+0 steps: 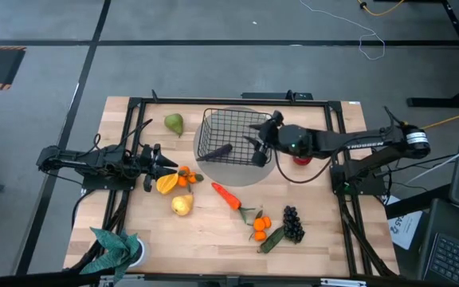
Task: Build produce basket
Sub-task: Put the black grapes into the black wire basket
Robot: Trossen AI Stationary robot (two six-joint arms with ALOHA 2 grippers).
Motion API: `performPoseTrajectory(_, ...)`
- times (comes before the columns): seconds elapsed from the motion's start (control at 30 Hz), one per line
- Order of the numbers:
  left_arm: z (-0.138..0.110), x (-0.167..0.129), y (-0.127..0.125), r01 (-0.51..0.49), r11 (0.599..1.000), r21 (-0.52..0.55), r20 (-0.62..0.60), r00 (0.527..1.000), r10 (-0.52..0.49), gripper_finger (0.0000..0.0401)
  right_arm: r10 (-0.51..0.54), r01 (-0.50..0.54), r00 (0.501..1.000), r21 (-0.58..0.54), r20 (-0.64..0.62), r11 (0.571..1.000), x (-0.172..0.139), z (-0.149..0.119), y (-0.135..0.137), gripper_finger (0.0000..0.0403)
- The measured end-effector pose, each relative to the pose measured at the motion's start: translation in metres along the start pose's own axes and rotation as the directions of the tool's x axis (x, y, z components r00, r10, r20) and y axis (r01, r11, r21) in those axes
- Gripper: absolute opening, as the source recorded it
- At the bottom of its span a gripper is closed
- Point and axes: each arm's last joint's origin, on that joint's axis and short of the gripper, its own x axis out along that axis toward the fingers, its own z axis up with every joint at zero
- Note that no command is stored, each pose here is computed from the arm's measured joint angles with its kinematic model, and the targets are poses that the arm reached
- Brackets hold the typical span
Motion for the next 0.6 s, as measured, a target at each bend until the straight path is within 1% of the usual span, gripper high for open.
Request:
performPoseTrajectory(0.1,0.000,0.000,0.000,0.000,1.000,0.000,0.000,1.000,0.000,0.0110,-0.035,0.035,0.999,0.015,-0.019,0.999,-0.008,0.001,-0.005,0.0190)
performPoseTrajectory(0.2,0.000,0.000,0.000,0.000,1.000,0.000,0.000,1.000,0.000,0.0110,-0.040,0.042,0.998,0.049,-0.054,0.998,-0.018,0.000,-0.011,0.0190)
performPoseTrajectory(0.33,0.000,0.000,0.000,0.000,1.000,0.000,0.000,1.000,0.000,0.0110,-0.034,0.050,0.988,0.100,-0.151,0.994,-0.034,-0.008,-0.016,0.0190)
performPoseTrajectory(0.5,0.000,0.000,0.000,0.001,1.000,0.000,0.000,1.000,-0.001,0.0110,0.003,0.063,0.963,0.232,-0.271,0.971,-0.053,-0.018,-0.018,0.0190)
performPoseTrajectory(0.6,0.000,0.000,0.000,0.000,1.000,0.000,0.000,1.000,0.000,0.0110,0.046,0.049,0.939,0.263,-0.342,0.963,-0.060,-0.026,-0.013,0.0190)
